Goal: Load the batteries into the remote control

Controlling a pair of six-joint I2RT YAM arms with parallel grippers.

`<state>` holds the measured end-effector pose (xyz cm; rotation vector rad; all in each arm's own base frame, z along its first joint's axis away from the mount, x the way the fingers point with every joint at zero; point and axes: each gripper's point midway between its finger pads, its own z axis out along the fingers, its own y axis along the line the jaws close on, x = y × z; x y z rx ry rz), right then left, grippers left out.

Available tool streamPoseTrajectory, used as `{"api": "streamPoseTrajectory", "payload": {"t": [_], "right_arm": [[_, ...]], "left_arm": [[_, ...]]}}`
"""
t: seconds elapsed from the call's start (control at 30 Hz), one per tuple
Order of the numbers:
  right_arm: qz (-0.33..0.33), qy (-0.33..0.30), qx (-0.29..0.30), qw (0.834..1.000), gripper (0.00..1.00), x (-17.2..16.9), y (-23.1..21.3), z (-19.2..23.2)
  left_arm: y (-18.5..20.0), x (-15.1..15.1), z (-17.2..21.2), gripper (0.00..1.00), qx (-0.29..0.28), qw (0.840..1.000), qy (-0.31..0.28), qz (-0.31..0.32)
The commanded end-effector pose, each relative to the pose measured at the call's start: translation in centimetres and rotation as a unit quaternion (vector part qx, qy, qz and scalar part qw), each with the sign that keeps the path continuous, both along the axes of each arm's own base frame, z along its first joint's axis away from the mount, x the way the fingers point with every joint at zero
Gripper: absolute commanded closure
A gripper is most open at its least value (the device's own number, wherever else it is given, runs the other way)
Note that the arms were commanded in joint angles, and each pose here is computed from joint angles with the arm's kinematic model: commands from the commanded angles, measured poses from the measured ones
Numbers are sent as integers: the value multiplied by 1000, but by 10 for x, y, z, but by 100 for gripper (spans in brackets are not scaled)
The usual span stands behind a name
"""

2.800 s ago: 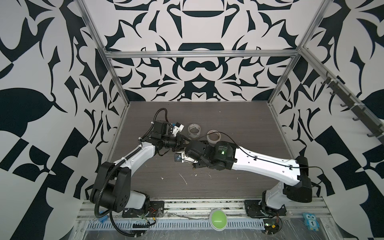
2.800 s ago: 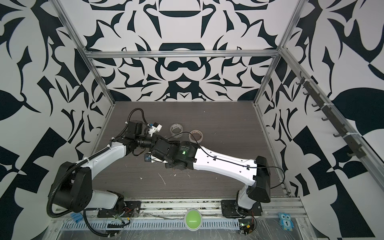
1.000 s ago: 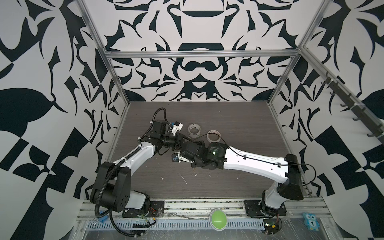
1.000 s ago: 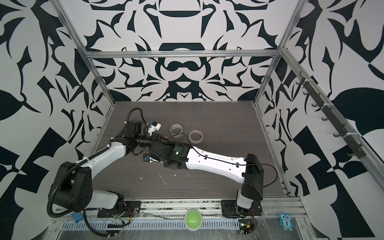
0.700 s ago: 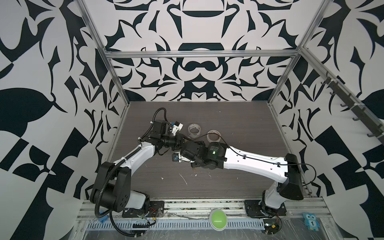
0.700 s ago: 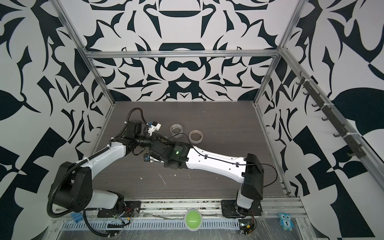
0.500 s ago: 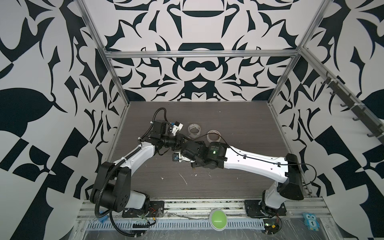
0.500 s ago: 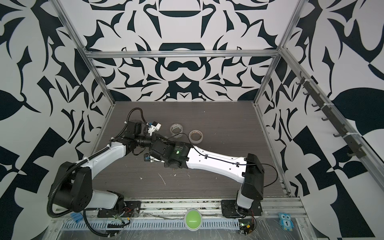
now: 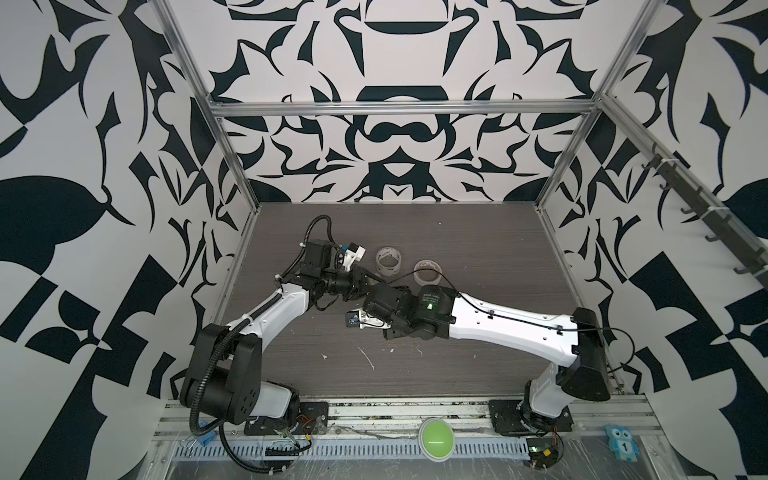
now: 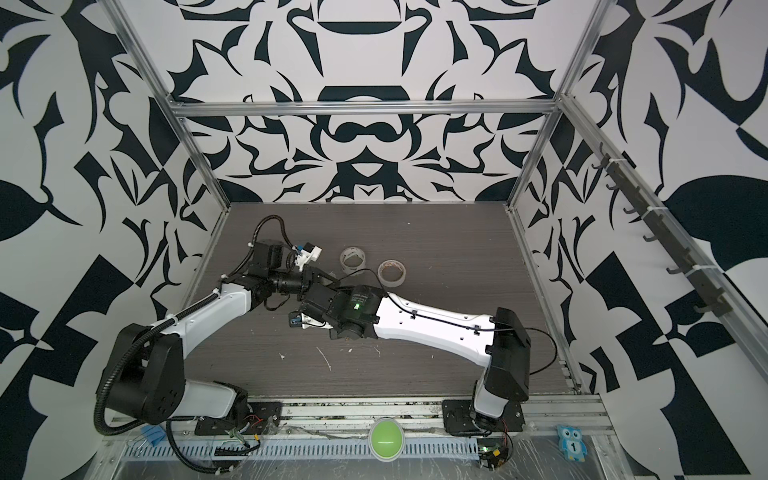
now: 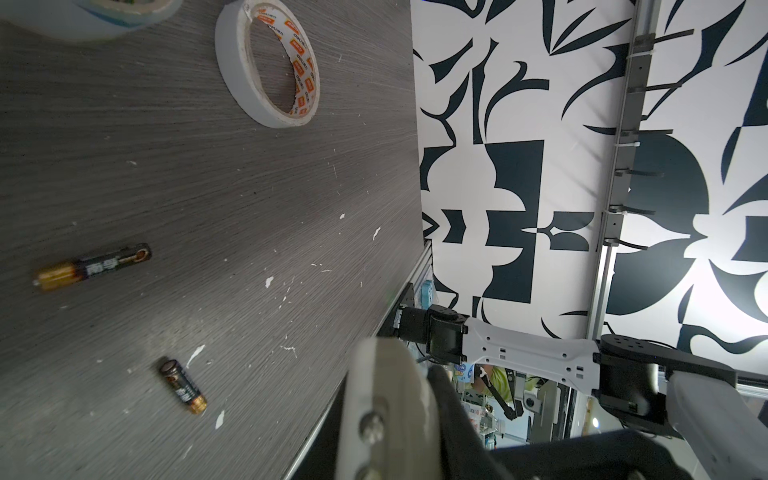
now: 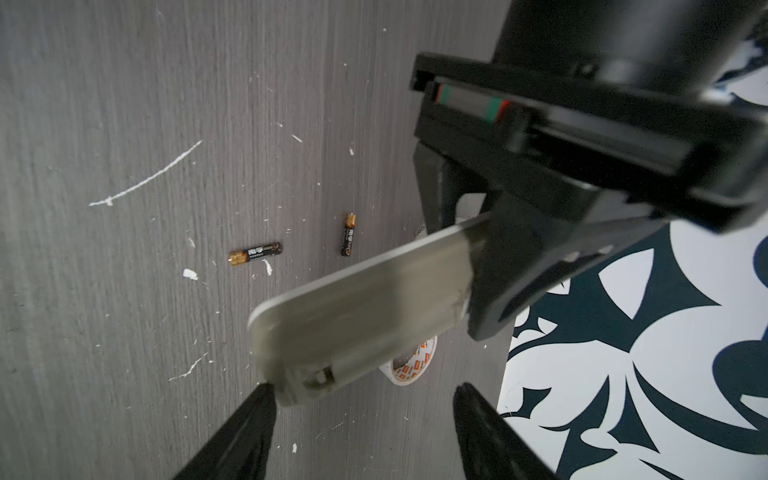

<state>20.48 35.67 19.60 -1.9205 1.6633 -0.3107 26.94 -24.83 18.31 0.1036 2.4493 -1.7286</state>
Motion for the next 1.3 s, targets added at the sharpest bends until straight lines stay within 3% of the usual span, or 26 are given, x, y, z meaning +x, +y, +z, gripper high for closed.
{"api": "streamPoseTrajectory", "payload": {"t": [0.0, 0.3, 0.4, 0.5, 0.63, 0.8, 1.27], "right_arm": [[5, 9, 14, 1000, 28, -5, -1, 7], [4, 5, 48, 999, 29, -5, 2, 25], [5, 45, 122, 992, 29, -12, 2, 47], [13, 91, 209, 974, 29, -19, -2, 64], [29, 126, 261, 957, 32, -29, -11, 64], [50, 153, 286, 944, 38, -37, -14, 60], [69, 128, 306, 941, 46, -30, -3, 59]], "left_arm": [[-1, -5, 11, 100, -15, 1000, -9, -13], [0, -6, 9, 100, -8, 1000, -11, -14], [-1, -8, 13, 100, -10, 1000, -19, -19], [-2, -10, 14, 100, -13, 999, -22, -24], [-5, -14, 20, 100, -22, 999, -29, -35], [-11, -23, 29, 100, -39, 997, -40, -58], [-23, -39, 39, 100, -66, 992, -45, -98]]}}
